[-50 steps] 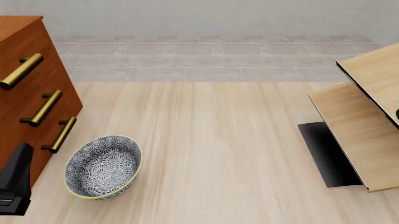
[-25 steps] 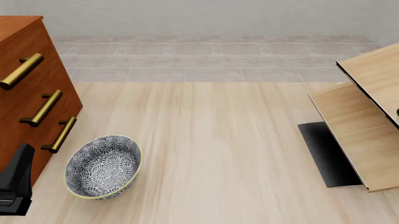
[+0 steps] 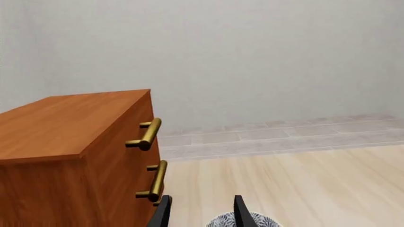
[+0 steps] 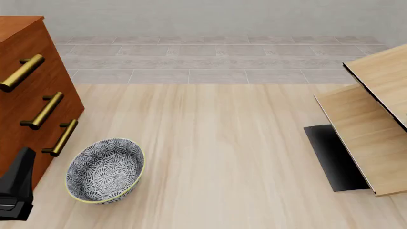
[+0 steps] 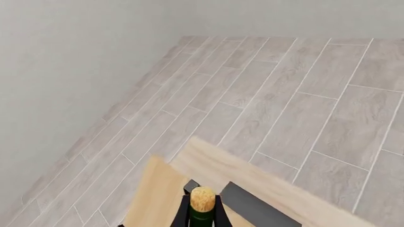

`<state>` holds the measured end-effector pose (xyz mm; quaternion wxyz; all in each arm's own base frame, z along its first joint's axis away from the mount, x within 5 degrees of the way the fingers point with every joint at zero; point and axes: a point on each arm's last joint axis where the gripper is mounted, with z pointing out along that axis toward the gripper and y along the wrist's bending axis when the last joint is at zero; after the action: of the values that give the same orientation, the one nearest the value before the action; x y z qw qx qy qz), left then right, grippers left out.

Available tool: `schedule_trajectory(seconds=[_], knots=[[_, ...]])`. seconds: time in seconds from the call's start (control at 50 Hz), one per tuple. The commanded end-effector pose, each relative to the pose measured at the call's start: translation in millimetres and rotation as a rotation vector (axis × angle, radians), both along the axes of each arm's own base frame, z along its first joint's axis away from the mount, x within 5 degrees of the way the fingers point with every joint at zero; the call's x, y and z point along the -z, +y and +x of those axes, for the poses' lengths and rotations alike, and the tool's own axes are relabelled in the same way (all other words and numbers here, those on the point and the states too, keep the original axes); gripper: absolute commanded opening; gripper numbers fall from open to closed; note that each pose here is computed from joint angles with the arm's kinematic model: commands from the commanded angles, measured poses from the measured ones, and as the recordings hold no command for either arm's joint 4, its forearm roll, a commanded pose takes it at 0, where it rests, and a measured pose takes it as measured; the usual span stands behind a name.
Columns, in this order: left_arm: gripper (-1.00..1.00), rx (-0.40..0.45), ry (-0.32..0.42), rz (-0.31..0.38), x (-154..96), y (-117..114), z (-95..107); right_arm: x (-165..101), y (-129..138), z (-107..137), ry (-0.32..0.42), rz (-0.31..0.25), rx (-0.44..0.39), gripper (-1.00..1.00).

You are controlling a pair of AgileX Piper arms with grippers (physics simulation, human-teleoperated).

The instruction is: Put the wine bottle on the wine rack.

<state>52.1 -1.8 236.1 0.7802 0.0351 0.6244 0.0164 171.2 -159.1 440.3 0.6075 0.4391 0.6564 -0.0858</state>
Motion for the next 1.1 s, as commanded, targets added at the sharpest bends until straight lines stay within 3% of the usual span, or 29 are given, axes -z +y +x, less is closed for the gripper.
schedule_trajectory(seconds=[0.02,1.1], knots=[[1.00,-0.005,0.003,0.003,0,0,0,48,-20,17,0.145,0.056,0.012,-1.00],[1.00,-0.031,0.015,0.005,8,2,2,113,-55,45,0.236,0.089,0.014,-1.00]])
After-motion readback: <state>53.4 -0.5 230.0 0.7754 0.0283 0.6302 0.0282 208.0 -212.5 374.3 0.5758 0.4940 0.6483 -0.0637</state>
